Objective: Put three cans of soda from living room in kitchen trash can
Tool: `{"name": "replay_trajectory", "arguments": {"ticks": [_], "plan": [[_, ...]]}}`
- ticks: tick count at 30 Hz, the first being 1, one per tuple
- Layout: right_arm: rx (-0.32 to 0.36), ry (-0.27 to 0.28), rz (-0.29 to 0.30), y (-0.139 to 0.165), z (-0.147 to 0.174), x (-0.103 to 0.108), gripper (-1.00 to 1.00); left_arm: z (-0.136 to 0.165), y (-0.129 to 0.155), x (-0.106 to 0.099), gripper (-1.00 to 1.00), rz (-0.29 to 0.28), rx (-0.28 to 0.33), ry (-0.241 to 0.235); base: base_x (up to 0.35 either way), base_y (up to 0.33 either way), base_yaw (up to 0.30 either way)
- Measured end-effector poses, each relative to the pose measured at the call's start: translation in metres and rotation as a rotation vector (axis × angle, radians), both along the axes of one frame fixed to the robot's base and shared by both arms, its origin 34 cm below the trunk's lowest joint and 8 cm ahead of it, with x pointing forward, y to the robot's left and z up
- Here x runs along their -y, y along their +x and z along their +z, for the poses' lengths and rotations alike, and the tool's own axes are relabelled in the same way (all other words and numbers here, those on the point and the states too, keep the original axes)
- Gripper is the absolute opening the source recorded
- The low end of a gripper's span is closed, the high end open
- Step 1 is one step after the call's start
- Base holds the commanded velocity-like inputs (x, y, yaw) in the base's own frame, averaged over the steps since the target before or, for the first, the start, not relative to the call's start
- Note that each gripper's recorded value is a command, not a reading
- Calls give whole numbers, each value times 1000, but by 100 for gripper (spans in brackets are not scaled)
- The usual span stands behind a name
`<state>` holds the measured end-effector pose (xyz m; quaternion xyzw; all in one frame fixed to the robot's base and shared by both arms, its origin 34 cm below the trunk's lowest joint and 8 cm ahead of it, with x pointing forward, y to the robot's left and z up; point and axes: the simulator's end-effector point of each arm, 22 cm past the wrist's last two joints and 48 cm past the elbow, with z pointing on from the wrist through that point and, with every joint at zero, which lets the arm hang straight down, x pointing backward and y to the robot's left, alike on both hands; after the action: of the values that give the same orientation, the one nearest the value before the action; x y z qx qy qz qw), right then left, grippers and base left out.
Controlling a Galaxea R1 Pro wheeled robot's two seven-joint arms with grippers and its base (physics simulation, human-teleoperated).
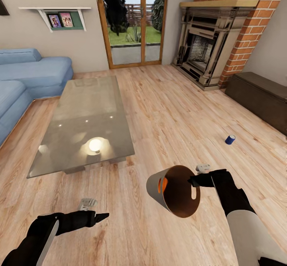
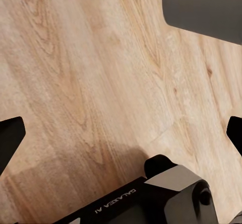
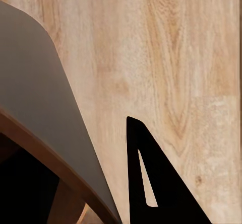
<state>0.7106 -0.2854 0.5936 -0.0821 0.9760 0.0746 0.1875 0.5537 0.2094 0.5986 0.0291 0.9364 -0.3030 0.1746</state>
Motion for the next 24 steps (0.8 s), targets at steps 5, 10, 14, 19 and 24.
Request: {"name": "replay_trajectory", "arguments": {"ticks": [5,10,14,19,24], "plan": [[4,2,-3,1,3,0,-100,2,1,0,100,0,5,1,0,0,-181],[10,0,-4,2,6,1,-100,3,2,-1,100,2,12,8,0,0,-192],[14,0,-7,3,9,2,-100,5,4,-2,100,1,20,10,0,0,-189],[16,0,-8,3,10,2,-100,6,5,-1,100,1,24,10,0,0,-69],[12,-2,-13,3,11,5,-100,4,6,-5,100,7,25,31,0,0,-5]]}}
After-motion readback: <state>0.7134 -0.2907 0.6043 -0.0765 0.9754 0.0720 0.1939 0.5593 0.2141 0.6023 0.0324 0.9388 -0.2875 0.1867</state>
